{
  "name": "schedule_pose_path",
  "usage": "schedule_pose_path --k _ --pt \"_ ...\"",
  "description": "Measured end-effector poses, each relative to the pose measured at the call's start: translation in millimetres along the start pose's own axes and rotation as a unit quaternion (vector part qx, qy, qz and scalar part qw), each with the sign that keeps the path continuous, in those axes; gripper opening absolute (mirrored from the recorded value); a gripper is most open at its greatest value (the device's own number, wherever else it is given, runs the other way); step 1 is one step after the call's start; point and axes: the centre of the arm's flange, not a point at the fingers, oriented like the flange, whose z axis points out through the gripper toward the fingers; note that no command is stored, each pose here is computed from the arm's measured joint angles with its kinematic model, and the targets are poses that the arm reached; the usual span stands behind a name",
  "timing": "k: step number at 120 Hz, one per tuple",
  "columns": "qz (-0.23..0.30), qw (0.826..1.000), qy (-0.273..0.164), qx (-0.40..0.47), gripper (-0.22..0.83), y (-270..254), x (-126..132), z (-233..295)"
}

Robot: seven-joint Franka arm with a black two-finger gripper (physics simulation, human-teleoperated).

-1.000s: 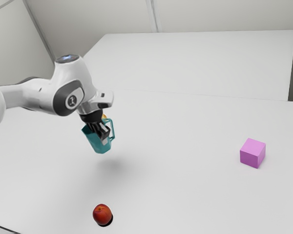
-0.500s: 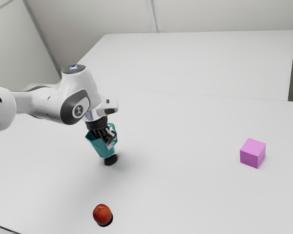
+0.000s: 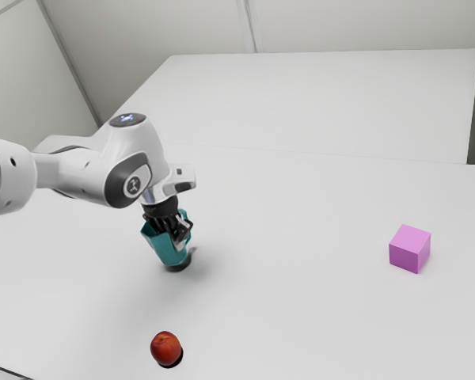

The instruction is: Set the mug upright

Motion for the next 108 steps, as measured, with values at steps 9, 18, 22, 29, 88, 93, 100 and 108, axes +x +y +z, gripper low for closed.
schedule_pose_path --k 9,18,22,29,88,93,100,108 --pt "-0.003 1.000 -0.003 0.000 -0.16 0.1 0.3 3.2" --pt "-0.006 1.000 -0.005 -0.001 -0.16 0.1 0.7 6.0" --pt "-0.007 1.000 -0.005 -0.001 -0.17 0.1 0.8 6.6" --pt "-0.009 1.000 -0.006 -0.001 -0.17 0.1 1.0 8.5" --pt "-0.019 1.000 -0.012 -0.004 -0.08 0.4 2.3 16.3" --pt "-0.019 1.000 -0.011 -0.005 -0.04 0.4 2.4 15.5" --pt "-0.018 1.000 -0.009 -0.006 0.01 0.5 2.6 14.0" --pt "-0.017 1.000 -0.006 -0.007 0.06 0.5 2.9 11.2"
